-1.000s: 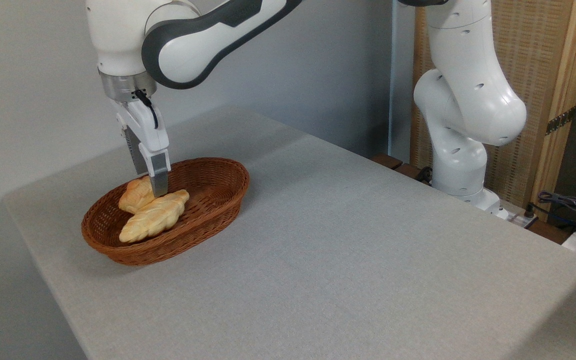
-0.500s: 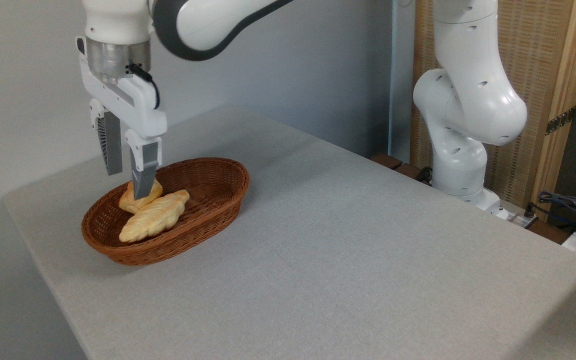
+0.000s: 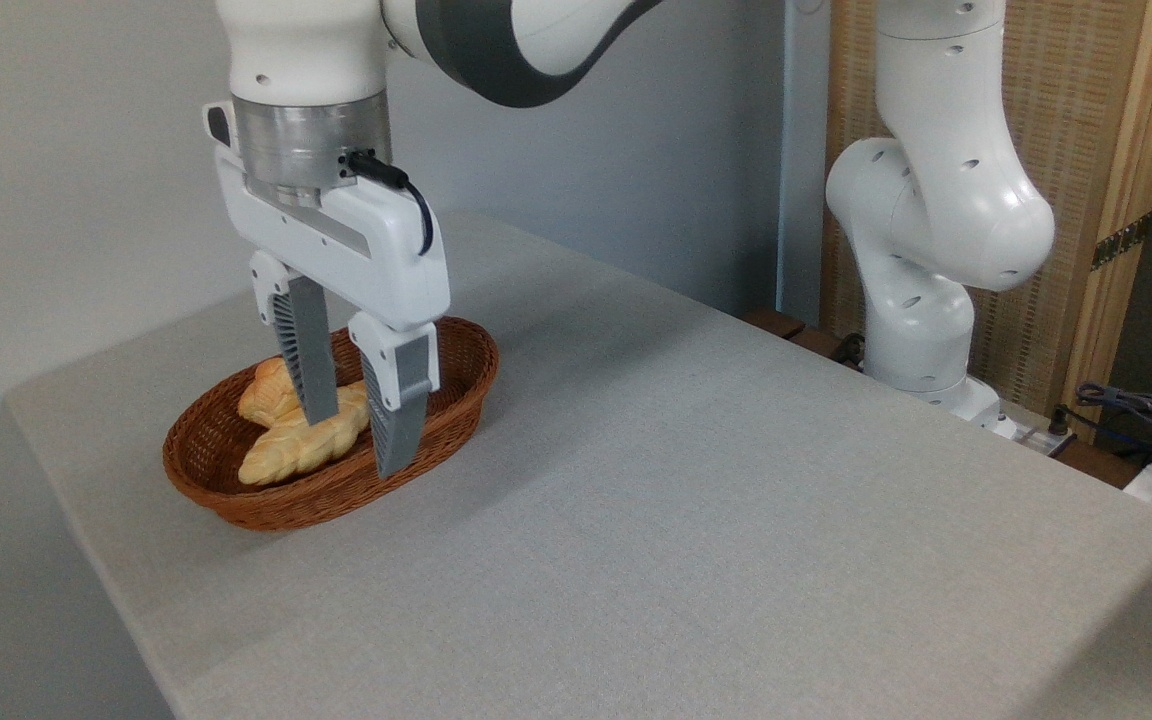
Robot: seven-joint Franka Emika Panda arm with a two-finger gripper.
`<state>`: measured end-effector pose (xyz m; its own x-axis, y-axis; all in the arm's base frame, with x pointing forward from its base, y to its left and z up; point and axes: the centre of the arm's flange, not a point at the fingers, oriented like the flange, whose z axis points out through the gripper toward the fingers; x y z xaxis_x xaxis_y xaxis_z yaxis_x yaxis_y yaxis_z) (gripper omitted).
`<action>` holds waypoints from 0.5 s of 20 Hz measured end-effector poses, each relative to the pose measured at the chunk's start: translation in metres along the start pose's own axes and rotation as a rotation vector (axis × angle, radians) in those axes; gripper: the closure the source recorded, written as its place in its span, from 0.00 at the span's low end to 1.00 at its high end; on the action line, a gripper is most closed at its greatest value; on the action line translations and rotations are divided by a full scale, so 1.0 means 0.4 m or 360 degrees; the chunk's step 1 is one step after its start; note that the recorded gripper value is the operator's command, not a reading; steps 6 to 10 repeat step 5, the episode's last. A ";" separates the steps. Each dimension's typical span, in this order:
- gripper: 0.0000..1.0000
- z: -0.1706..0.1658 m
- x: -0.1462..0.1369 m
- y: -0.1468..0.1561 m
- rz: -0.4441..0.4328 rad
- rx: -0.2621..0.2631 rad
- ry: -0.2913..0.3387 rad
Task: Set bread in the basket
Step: 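Open the gripper wide and raise it away from the basket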
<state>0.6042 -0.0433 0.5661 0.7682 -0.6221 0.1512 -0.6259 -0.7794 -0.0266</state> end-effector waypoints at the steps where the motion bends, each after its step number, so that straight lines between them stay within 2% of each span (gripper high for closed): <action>1: 0.00 0.004 -0.008 -0.007 0.0028 -0.0008 -0.0015; 5: 0.00 0.012 -0.041 -0.034 0.0067 -0.0038 -0.0066; 10: 0.00 0.012 -0.041 -0.034 0.0067 -0.0038 -0.0066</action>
